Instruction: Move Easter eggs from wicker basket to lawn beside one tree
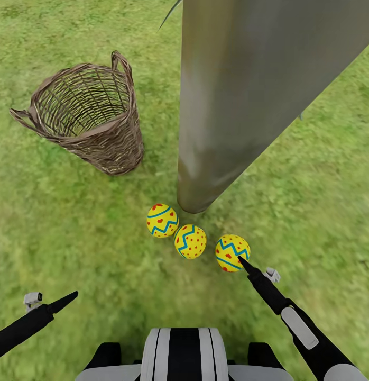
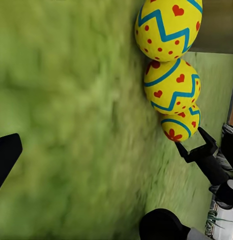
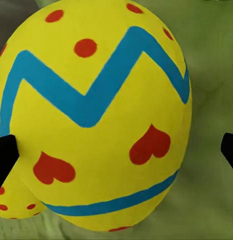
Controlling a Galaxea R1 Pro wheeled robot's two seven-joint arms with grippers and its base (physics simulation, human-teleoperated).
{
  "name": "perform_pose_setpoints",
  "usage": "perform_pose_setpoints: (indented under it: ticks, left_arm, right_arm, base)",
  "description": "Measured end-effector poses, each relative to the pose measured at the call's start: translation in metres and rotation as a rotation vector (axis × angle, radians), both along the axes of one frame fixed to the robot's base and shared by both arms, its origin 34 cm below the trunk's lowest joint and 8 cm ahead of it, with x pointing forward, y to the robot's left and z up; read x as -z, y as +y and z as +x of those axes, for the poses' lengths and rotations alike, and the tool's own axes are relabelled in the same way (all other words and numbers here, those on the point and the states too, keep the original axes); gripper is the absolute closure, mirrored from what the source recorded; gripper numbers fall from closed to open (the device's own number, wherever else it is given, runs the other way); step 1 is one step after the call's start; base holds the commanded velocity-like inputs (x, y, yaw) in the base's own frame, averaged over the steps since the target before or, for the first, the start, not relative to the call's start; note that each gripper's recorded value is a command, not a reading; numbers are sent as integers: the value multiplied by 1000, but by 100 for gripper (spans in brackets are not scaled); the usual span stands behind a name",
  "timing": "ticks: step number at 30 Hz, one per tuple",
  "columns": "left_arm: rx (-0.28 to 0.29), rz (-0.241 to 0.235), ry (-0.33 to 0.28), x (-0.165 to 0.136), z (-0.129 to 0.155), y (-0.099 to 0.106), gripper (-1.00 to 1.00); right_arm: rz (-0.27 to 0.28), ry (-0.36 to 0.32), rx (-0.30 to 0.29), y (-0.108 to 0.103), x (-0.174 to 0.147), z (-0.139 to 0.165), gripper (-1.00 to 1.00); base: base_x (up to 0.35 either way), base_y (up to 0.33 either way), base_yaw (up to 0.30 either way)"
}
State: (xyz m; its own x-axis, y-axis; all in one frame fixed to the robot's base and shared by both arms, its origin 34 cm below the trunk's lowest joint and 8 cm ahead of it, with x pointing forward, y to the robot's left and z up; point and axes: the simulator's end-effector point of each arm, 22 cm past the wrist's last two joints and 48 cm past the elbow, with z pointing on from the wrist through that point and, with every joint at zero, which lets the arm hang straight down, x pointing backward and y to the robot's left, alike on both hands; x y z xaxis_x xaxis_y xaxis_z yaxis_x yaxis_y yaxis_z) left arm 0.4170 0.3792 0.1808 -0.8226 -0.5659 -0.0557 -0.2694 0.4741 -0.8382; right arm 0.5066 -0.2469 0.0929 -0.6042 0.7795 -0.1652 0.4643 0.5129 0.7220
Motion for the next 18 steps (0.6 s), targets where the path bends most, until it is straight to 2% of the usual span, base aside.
perform_pose_setpoints:
  ticks: [8,18]
  left_arm:
    - [0,0,0,0,0,0,-100]
    - [0,1,-28,-10,9,0,-100]
  right_arm:
    - [0,0,0,0,0,0,-100]
    - [-1,-28,-1,0,-13,11,-100]
  base:
    - [0,0,0]
    - [0,0,0]
